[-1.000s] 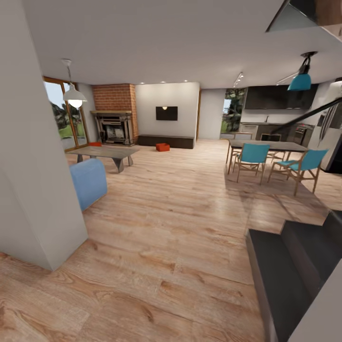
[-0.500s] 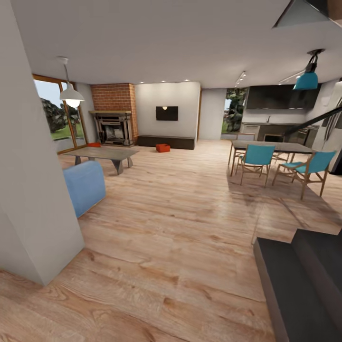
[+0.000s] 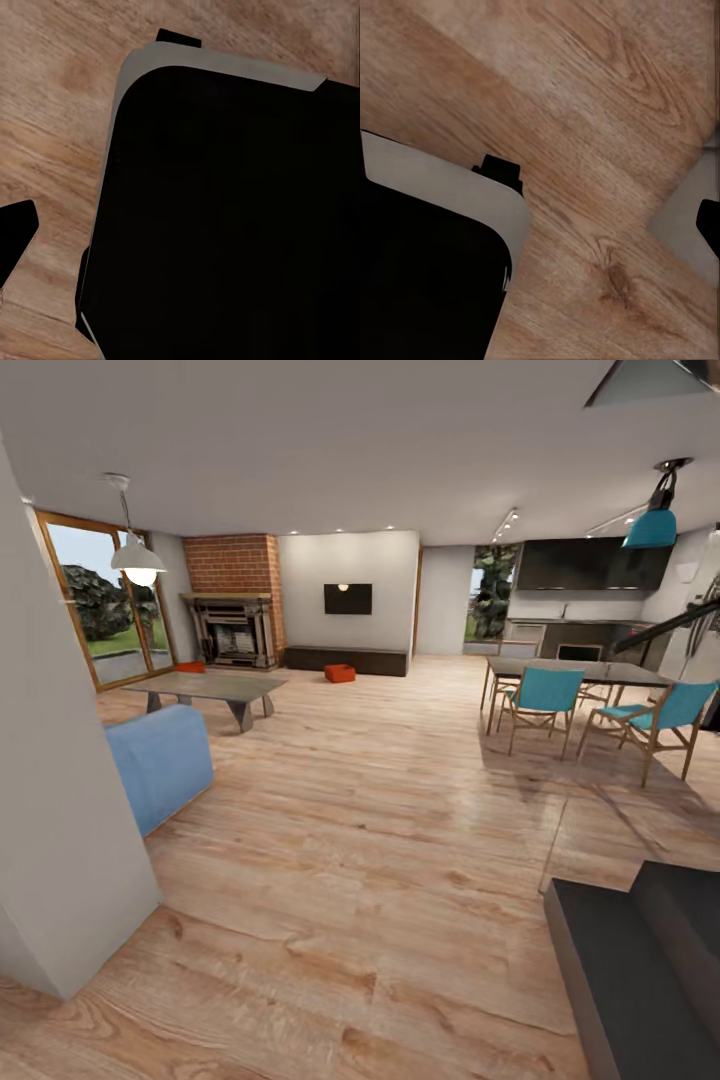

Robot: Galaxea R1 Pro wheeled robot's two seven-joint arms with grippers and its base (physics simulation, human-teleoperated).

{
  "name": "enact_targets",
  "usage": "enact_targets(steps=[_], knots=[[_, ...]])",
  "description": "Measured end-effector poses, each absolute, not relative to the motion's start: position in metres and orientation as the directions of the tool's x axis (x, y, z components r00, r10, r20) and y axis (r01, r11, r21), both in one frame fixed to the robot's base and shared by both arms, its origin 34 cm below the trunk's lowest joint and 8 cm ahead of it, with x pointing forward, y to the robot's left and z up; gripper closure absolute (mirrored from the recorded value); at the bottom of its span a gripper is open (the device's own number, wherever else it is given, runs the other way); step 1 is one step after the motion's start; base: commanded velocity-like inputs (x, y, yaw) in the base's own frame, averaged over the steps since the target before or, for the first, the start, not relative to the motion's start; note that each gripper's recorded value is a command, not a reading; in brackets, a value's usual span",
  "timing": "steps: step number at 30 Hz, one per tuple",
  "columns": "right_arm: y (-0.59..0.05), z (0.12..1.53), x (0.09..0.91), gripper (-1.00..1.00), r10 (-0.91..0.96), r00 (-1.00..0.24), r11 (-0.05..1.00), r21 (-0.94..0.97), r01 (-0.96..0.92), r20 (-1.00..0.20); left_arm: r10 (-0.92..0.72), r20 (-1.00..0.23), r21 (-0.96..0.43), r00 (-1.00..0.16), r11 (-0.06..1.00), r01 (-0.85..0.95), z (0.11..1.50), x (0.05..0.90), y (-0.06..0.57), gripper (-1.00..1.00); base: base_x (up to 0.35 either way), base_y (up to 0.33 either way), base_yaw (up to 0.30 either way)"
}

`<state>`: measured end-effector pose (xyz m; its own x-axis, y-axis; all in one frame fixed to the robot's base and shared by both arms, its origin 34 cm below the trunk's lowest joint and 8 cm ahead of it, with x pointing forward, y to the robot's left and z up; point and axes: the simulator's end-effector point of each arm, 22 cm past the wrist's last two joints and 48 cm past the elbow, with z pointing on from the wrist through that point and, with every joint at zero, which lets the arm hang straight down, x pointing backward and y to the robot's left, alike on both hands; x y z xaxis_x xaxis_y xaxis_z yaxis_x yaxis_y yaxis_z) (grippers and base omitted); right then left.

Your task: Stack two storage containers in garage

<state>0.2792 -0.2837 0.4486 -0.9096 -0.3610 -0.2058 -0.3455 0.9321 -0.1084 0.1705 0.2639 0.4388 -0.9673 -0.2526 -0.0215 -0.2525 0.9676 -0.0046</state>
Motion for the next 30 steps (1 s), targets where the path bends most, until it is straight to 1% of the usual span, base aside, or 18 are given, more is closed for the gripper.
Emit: enact_targets(steps=[6,9,27,30], knots=[[-0.2836,0.4484,0.2783,-1.0,-0.359,-0.911,0.933,-0.107,-0.344,-0.203,-0.253,-0.021,-0.004,-0.967,0.968,-0.253,0.4388,0.17,0.2639,-1.0,0.33,0.0,-0.267],[-0.2837,0.4485,0.2787,-1.0,-0.359,-0.911,0.933,-0.108,-0.344,-0.204,-0.253,-0.021,-0.004,-0.967,0.968,-0.253,0.4389,0.1701,0.2639,-1.0,0.33,0.0,-0.142],[-0.2848,0.4486,0.2791,-1.0,-0.403,-0.893,0.915,-0.12,-0.386,-0.199,-0.255,-0.02,-0.005,-0.967,0.967,-0.255,0.4388,0.1699,0.263,-1.0,0.33,0.0,-0.007],[-0.2861,0.4488,0.2795,-1.0,-0.4,-0.894,0.916,-0.122,-0.383,-0.2,-0.255,-0.02,-0.005,-0.967,0.967,-0.255,0.4388,0.1699,0.263,-1.0,0.33,0.0,0.09]])
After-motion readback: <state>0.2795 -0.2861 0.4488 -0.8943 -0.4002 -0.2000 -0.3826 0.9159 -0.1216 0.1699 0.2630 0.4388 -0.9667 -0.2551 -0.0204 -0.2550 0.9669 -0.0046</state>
